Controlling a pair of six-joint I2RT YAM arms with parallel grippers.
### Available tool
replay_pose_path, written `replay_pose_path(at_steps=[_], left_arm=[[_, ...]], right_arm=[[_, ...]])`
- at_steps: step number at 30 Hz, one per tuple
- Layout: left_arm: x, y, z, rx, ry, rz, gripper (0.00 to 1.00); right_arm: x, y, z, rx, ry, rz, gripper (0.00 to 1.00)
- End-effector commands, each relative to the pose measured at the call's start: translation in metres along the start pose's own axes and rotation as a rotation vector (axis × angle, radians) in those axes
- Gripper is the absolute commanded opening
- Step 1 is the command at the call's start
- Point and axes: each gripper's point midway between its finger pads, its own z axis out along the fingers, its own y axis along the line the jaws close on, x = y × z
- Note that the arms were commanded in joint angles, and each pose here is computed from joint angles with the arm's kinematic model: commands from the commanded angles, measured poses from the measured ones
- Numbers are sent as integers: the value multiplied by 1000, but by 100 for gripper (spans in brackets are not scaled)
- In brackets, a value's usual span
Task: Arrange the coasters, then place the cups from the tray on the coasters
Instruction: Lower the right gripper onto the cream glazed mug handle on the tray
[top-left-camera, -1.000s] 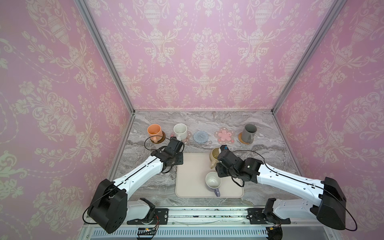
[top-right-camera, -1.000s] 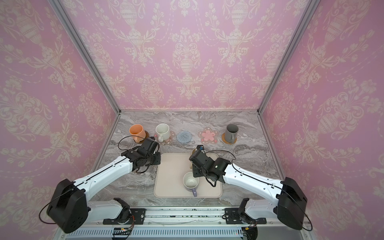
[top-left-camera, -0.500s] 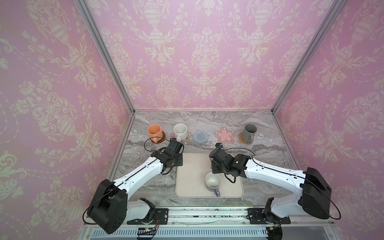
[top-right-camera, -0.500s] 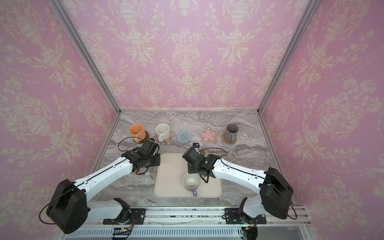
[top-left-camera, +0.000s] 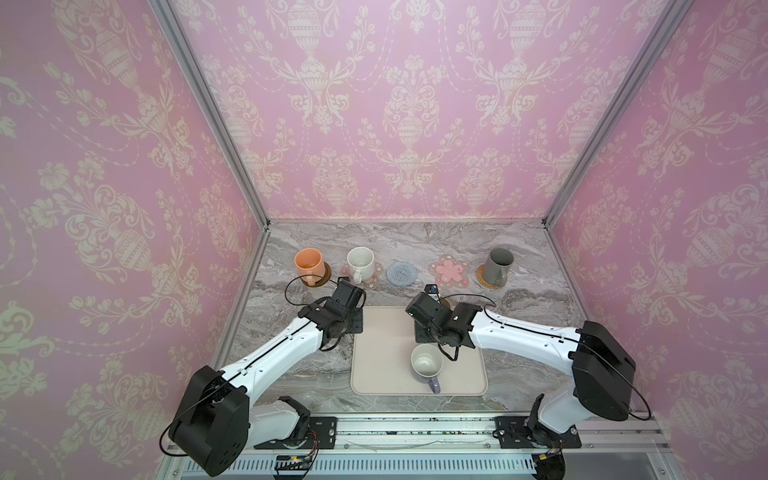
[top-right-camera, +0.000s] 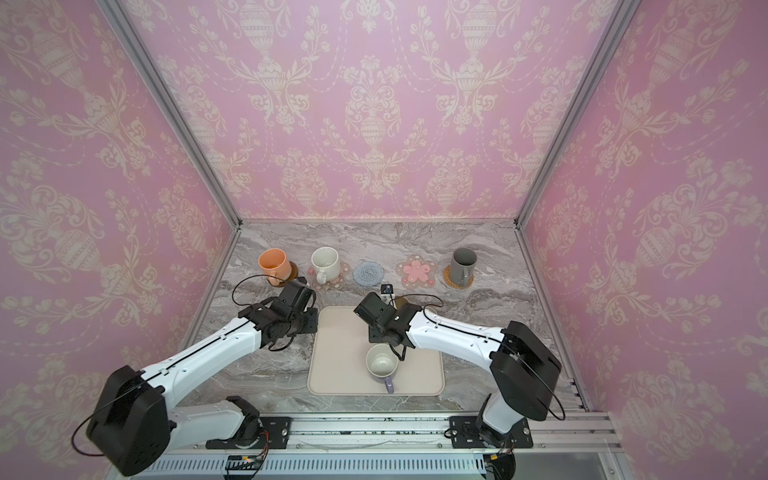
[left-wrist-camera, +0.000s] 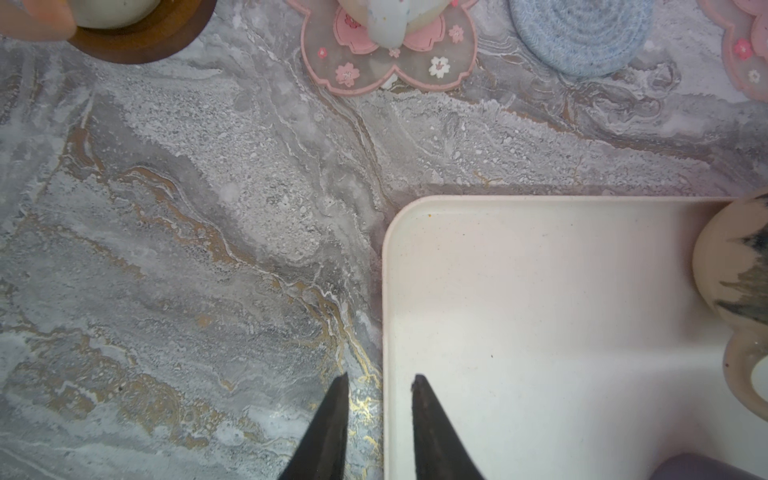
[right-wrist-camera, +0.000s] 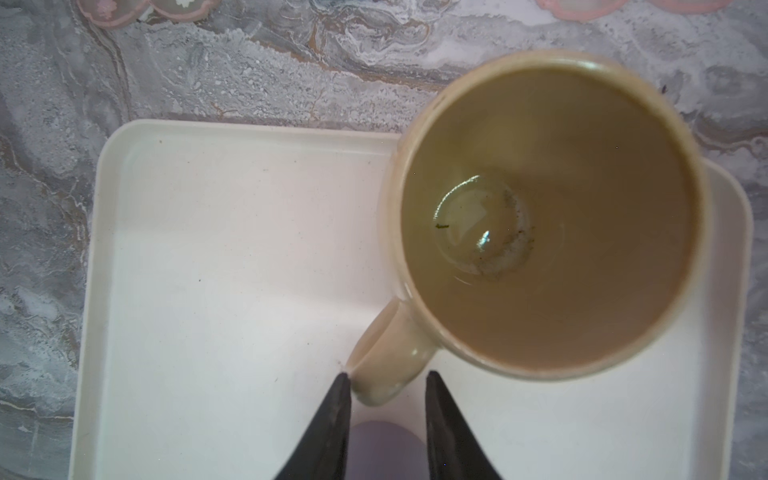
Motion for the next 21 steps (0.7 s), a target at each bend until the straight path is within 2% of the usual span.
replay_pose_path(at_steps=[1, 21], left_arm=[[9, 9, 2, -44, 22, 49, 30], [5, 6, 2, -37, 22, 52, 30]], right_arm=[[-4, -8, -1, 64, -21, 39, 32], [8, -52, -13, 173, -60, 62, 32]])
